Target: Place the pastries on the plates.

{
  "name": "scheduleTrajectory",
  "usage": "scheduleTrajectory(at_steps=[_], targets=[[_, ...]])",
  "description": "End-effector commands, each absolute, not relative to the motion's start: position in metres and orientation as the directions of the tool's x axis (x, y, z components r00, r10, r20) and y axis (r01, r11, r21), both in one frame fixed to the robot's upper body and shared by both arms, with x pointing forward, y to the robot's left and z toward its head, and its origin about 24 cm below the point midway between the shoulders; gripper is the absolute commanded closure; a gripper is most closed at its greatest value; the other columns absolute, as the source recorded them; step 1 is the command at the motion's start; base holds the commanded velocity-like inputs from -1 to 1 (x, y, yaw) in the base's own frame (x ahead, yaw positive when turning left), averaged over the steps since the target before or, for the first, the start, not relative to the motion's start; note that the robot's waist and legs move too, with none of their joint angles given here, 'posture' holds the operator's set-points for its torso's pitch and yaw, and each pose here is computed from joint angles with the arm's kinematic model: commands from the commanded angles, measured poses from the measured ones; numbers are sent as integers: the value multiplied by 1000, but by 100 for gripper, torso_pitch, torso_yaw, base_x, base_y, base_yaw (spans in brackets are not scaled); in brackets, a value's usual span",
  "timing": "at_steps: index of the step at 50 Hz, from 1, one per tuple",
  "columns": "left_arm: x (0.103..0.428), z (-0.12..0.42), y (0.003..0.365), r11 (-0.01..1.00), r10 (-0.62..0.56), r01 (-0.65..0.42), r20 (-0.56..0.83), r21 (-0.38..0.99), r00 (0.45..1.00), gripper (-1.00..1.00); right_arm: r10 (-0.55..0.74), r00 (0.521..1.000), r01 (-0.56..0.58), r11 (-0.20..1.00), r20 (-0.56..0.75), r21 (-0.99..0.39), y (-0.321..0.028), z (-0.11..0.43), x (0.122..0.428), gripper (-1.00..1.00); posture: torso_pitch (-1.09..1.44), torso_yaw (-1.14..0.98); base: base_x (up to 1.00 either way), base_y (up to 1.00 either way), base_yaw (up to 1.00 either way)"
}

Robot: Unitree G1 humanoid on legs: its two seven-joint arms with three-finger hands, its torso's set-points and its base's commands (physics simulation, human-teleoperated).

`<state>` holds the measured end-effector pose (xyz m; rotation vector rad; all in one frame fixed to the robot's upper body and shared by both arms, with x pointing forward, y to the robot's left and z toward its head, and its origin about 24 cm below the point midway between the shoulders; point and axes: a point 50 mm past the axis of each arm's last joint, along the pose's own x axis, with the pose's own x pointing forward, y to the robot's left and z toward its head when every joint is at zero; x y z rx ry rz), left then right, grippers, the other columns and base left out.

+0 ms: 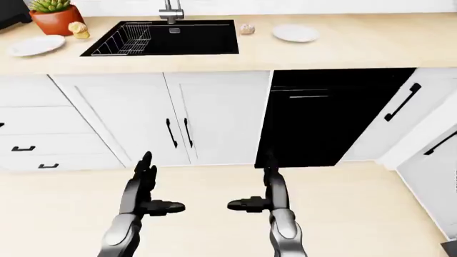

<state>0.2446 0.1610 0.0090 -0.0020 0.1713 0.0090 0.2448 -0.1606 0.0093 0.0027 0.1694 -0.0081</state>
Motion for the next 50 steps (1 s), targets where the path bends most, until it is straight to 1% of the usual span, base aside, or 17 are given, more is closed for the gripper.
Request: scheduleTrajectory(at_steps=[1, 4, 12, 17, 21, 26, 32, 35, 41, 50], targets=[[254, 62, 162, 1000, 5, -5, 19, 23, 1000, -100, -20, 998, 18, 999, 60, 41, -163, 69, 262, -100, 0, 0, 0, 0, 0], [257, 80, 163, 999, -6, 4, 34, 44, 999, -100, -13, 995, 10, 999, 96, 33, -161, 86, 266, -100, 0, 0, 0, 0, 0], [271, 140, 166, 994, -24, 11, 120, 108, 992, -100, 2, 976, -4, 1000, 218, 10, -162, 151, 273, -100, 0, 0, 0, 0, 0], [289, 178, 169, 988, -32, 4, 182, 152, 983, -100, 9, 956, -11, 1000, 294, 3, -160, 193, 290, -100, 0, 0, 0, 0, 0], [303, 200, 170, 992, -15, -15, 235, 125, 972, -100, 8, 947, -10, 1000, 322, 6, -156, 209, 303, -100, 0, 0, 0, -8, 0], [314, 218, 171, 991, -9, -27, 269, 130, 963, -100, 14, 933, -21, 1000, 359, 15, -152, 226, 310, -100, 0, 0, 4, -85, 0], [333, 231, 173, 989, -13, -26, 261, 144, 965, -100, 36, 920, -36, 999, 390, -9, -147, 250, 326, -100, 0, 0, 9, -93, 0], [333, 244, 172, 987, -25, -20, 273, 159, 962, -100, 50, 914, -48, 999, 402, -14, -145, 260, 325, -100, 0, 0, 8, -92, 0], [330, 267, 174, 984, -9, -48, 317, 171, 948, -100, 37, 899, -38, 999, 436, -6, -148, 277, 318, -100, 0, 0, 9, -92, 0], [321, 273, 179, 982, 9, -70, 329, 176, 944, -100, 29, 894, -35, 999, 446, 4, -148, 278, 314, -100, 0, 0, 10, -92, 0]])
